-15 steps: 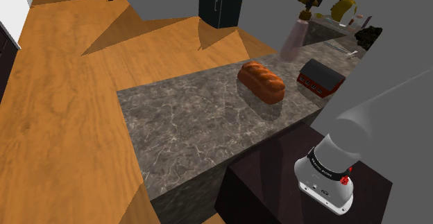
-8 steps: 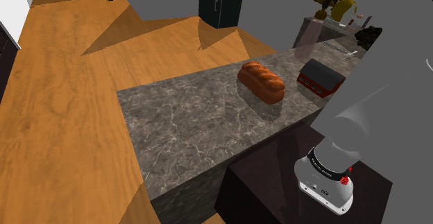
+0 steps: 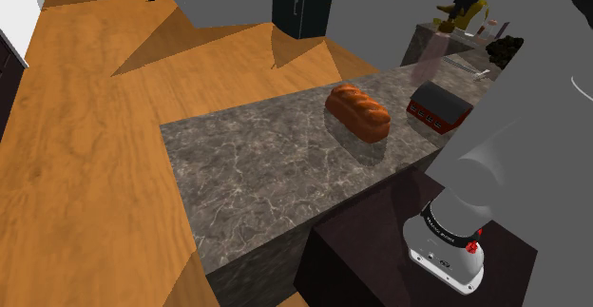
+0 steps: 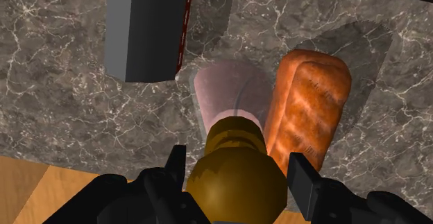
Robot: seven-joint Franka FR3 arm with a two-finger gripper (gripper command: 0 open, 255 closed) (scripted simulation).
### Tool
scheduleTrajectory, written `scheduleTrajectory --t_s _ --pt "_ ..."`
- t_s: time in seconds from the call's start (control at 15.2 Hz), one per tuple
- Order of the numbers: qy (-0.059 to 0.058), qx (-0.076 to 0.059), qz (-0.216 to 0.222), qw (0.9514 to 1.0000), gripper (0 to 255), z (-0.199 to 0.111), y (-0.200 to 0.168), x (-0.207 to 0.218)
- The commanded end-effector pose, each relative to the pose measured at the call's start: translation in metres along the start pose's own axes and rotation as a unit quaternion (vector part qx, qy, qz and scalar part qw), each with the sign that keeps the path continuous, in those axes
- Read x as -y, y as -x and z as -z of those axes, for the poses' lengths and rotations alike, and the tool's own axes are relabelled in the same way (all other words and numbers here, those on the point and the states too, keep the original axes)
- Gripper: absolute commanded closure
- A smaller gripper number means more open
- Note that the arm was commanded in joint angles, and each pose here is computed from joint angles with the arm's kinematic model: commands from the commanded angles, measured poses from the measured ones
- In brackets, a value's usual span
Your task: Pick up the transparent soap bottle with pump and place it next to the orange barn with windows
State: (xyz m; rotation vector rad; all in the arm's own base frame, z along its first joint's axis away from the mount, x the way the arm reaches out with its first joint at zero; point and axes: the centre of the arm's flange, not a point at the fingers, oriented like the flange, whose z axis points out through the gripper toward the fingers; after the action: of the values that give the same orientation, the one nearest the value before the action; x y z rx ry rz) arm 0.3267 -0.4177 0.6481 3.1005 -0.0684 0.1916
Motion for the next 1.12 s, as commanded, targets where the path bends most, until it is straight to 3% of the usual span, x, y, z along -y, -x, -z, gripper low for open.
scheduleTrajectory --t_s 0.0,1.06 --pt "0.0 0.0 0.0 1.0 255 -0.01 0.002 0.001" --pt "0.0 0.0 0.0 1.0 255 -0.094 0.012 0.003"
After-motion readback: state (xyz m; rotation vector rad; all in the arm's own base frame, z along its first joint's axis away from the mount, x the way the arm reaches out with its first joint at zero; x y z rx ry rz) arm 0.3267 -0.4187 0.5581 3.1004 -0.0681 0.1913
